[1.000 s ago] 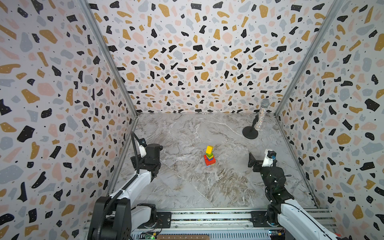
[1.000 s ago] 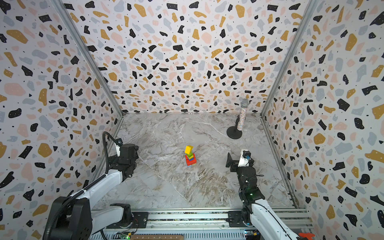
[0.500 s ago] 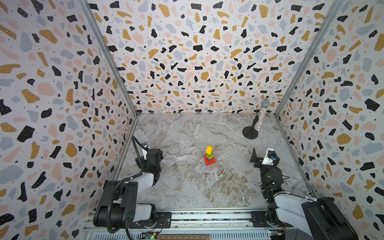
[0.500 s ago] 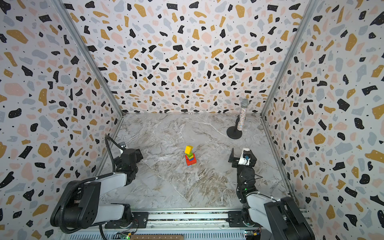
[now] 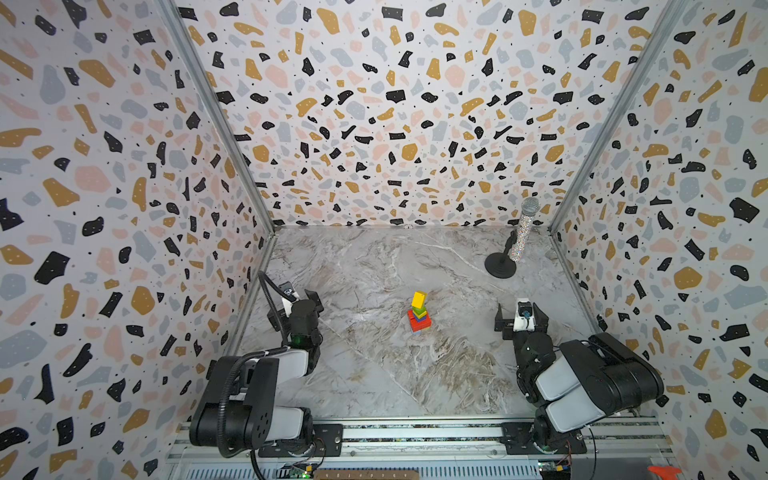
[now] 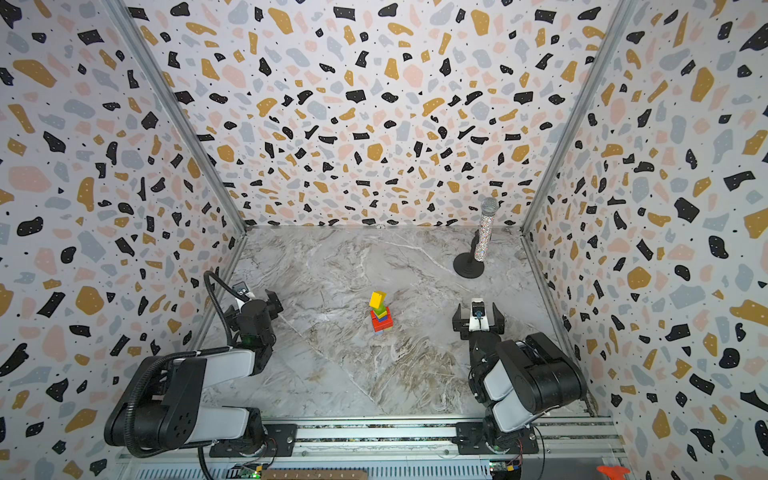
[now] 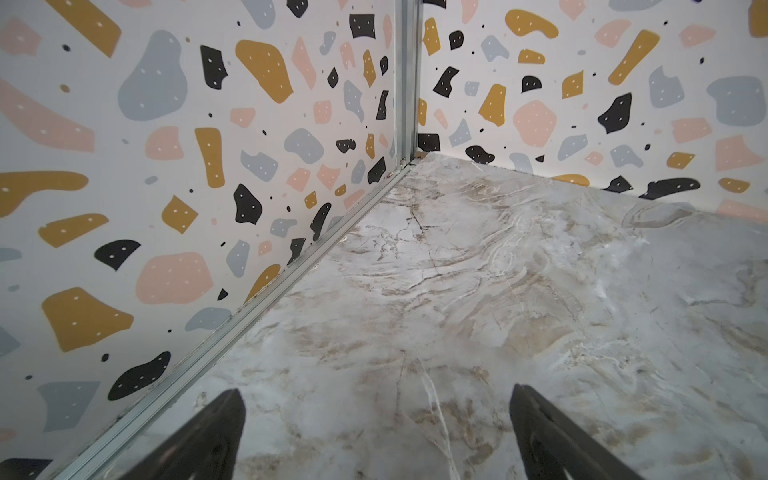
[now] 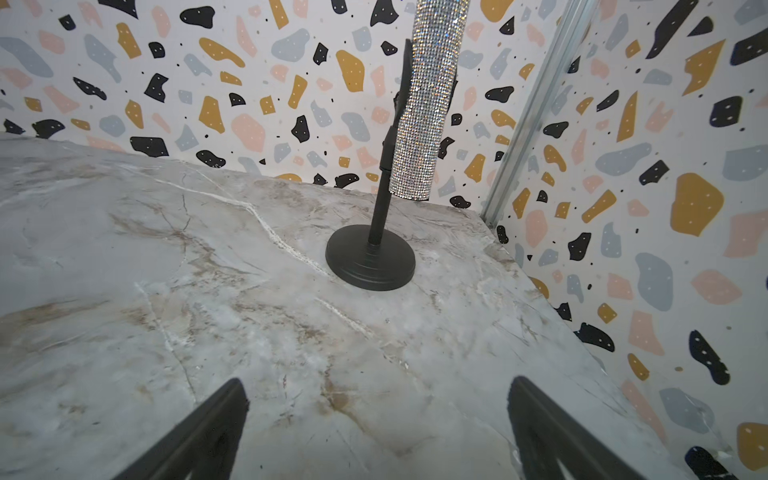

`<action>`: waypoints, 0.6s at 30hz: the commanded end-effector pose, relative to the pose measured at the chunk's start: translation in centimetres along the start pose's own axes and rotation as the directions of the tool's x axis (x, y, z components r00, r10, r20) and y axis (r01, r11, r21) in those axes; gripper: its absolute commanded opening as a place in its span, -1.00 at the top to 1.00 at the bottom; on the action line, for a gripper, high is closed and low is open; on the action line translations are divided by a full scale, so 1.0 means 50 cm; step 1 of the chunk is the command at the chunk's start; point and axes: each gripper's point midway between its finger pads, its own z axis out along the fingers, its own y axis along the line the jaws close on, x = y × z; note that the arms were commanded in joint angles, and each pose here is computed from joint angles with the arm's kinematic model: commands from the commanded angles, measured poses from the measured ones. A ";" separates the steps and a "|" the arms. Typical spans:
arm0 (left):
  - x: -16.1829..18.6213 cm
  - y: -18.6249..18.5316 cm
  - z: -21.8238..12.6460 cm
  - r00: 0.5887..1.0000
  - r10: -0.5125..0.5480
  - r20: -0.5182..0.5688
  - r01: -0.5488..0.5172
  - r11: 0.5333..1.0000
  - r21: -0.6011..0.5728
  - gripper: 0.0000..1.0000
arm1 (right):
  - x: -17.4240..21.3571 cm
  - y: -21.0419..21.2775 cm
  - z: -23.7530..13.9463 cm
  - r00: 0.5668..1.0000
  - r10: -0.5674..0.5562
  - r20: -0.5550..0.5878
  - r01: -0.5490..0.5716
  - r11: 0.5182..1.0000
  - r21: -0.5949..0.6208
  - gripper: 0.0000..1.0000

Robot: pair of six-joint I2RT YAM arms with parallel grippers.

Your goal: Build the wood block tower

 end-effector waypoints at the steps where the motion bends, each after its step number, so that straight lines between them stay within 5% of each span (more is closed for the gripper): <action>1: -0.045 -0.019 -0.002 0.997 0.011 0.076 -0.012 1.000 0.004 -1.00 | -0.082 -0.018 -0.029 0.982 0.034 0.188 -0.036 0.999 0.004 -0.98; 9: -0.046 -0.013 -0.107 0.955 -0.043 0.292 0.000 0.989 0.147 -1.00 | -0.083 -0.017 -0.028 0.981 0.033 0.190 -0.033 0.999 -0.001 -0.98; 12: -0.027 -0.028 -0.066 0.983 0.015 0.181 -0.033 0.995 0.098 -1.00 | -0.076 -0.016 -0.010 0.986 0.039 0.163 -0.038 0.999 -0.008 -0.98; 18: -0.034 -0.027 -0.049 0.984 -0.012 0.176 -0.010 0.993 0.121 -1.00 | -0.023 -0.016 0.091 0.994 0.104 -0.041 -0.107 0.991 -0.083 -0.98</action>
